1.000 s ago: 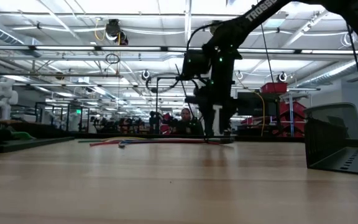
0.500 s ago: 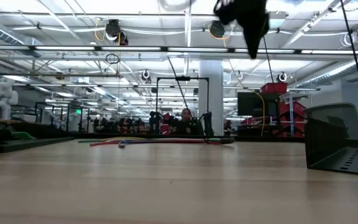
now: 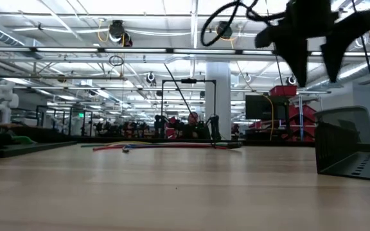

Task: Ziptie cables

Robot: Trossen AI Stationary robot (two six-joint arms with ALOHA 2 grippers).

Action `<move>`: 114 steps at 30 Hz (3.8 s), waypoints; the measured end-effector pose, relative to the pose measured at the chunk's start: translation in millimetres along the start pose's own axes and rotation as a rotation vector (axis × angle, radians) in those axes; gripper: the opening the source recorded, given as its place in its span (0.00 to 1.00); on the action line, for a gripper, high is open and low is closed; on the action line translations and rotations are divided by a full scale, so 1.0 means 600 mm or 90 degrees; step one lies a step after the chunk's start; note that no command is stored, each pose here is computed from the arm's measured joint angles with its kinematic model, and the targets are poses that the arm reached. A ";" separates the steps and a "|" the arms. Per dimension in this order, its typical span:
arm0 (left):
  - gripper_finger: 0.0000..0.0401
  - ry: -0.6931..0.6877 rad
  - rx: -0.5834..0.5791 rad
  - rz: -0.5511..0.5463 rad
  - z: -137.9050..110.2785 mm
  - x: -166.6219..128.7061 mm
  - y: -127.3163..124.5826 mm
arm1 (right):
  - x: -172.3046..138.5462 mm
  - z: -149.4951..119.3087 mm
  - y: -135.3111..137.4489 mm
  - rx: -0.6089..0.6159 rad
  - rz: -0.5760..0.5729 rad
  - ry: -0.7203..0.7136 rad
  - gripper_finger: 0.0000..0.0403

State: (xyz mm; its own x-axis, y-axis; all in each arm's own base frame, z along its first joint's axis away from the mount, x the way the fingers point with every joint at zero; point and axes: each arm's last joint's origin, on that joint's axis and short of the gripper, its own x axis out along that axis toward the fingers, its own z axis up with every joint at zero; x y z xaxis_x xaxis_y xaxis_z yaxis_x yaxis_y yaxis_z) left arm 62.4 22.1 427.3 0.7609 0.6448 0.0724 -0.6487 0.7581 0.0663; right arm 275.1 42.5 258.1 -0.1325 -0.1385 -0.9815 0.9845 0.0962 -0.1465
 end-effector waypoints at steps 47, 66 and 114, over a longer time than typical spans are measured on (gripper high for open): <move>0.61 -0.007 0.030 0.001 0.007 -0.004 0.003 | 0.117 0.043 0.146 0.509 0.514 -0.020 0.66; 0.61 -0.003 0.025 0.016 0.006 -0.004 0.005 | -0.130 0.170 0.010 -0.527 0.168 -0.192 0.66; 0.61 -0.010 -0.063 0.010 0.007 -0.003 0.004 | 0.177 0.065 0.025 -0.967 0.170 -0.104 0.66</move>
State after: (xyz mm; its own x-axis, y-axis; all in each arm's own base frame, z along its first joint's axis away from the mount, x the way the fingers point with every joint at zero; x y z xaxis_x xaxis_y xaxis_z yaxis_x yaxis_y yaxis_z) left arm 59.5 22.2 431.5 0.7499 0.6557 0.0876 -0.6557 0.7543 -0.0330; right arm 280.1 -9.0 156.2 0.1351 -0.0471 -0.9897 -0.0741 0.9956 -0.0575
